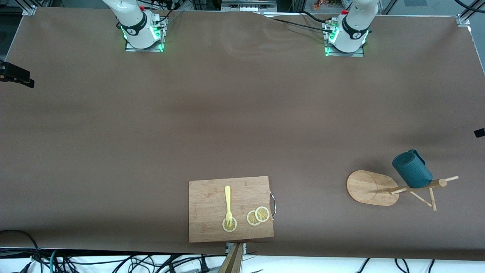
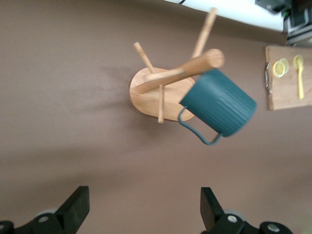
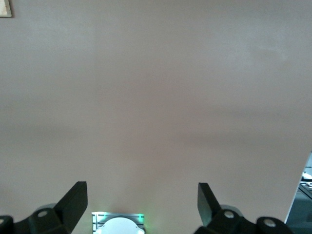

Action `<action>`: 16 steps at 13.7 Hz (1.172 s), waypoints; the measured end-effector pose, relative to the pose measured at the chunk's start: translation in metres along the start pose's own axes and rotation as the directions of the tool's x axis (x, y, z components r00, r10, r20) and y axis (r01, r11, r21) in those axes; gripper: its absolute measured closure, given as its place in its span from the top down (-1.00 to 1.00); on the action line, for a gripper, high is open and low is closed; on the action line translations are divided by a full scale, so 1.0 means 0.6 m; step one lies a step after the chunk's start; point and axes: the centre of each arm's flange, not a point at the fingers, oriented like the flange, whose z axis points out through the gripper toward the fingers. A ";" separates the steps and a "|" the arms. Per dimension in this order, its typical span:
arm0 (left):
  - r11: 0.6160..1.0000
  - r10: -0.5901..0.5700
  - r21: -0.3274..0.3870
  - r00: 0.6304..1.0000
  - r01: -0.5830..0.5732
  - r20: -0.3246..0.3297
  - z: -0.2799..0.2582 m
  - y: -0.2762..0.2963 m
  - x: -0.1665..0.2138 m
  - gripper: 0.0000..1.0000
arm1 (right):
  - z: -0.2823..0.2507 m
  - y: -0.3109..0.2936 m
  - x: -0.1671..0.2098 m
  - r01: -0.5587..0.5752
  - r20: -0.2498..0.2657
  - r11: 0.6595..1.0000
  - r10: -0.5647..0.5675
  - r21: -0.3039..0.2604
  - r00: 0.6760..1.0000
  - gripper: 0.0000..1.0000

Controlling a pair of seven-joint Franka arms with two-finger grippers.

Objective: Pass cup and hang on rack

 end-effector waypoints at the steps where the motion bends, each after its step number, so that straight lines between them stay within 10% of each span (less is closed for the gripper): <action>1: 0.999 0.029 0.043 1.000 -0.029 0.013 -0.020 0.044 0.003 1.00 | 0.000 0.000 0.000 -0.004 0.000 1.000 0.004 0.002 1.000 1.00; 16: 0.934 -0.037 0.356 0.990 -0.014 0.135 0.025 0.626 -0.047 1.00 | 0.000 0.002 0.000 -0.007 -0.001 1.000 0.007 0.003 1.000 1.00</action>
